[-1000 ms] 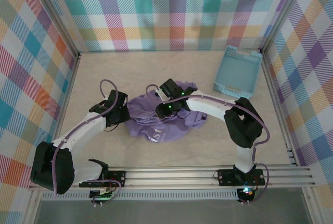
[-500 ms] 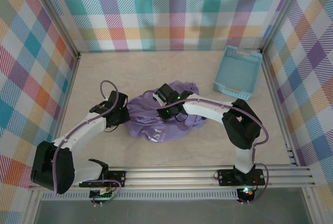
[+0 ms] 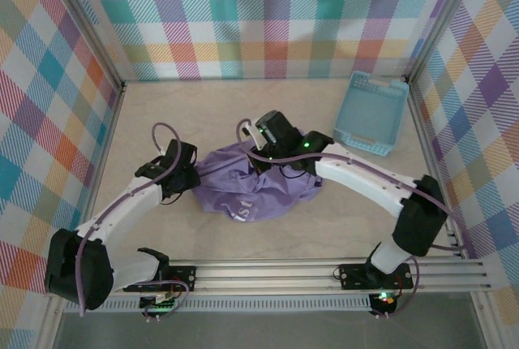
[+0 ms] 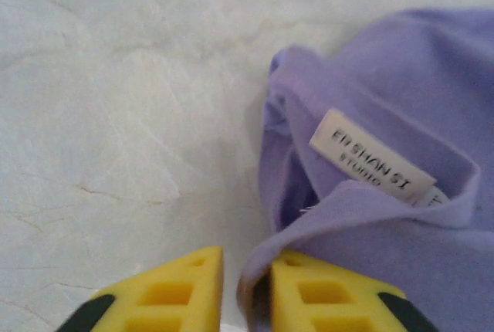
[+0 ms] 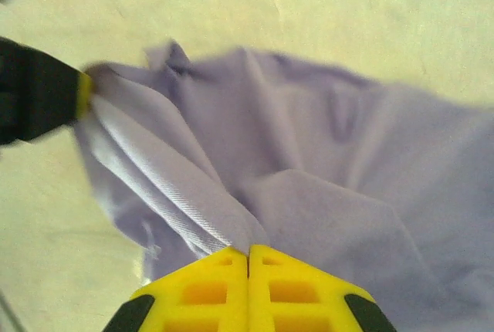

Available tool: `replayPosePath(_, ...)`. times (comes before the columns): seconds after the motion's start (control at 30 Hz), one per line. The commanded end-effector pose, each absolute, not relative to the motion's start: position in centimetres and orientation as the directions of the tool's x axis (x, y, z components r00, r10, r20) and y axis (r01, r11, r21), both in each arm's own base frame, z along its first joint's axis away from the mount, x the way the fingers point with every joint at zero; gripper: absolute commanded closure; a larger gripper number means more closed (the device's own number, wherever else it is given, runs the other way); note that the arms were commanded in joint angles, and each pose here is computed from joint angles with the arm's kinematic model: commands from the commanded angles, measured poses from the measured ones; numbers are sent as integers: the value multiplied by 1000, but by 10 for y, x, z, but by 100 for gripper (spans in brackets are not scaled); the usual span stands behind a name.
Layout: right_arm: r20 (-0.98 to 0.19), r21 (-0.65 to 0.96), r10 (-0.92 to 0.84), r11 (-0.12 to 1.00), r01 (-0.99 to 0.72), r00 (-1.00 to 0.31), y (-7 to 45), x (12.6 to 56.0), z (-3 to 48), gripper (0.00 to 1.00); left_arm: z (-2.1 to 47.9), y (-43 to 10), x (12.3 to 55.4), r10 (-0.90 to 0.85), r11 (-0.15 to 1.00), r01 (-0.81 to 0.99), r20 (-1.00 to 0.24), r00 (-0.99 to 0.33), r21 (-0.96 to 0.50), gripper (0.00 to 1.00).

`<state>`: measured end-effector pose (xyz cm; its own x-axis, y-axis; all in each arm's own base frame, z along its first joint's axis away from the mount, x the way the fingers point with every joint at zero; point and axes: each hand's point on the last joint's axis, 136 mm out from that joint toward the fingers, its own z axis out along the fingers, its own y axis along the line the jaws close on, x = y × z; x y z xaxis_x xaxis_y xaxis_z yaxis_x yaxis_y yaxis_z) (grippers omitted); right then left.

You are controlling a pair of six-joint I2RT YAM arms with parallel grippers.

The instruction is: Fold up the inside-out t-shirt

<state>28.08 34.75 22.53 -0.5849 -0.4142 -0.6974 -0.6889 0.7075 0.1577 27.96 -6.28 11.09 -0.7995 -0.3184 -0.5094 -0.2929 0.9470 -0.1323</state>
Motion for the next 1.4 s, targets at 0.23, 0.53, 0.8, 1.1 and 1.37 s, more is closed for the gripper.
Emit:
replayPosePath(0.23, -677, 202, -408, 697, -688, -612, 362, 286, 236, 100, 214, -132, 243, -206, 959, 11, -722, -660, -283, 47)
replayPosePath(0.53, -668, 264, -390, 672, -692, -634, 368, 276, 235, 100, 173, -217, 249, -175, 902, 142, -646, -743, -409, 41)
replayPosePath(0.8, -657, 283, -383, 673, -683, -649, 365, 271, 224, 100, 156, -224, 263, -262, 894, 43, -597, -759, -447, 42)
replayPosePath(1.1, -652, 290, -383, 671, -682, -654, 363, 268, 220, 100, 144, -230, 277, -233, 915, 43, -611, -756, -401, 49)
replayPosePath(1.37, -653, 277, -381, 684, -674, -655, 362, 272, 217, 100, 132, -230, 280, -205, 934, 29, -602, -771, -356, 69)
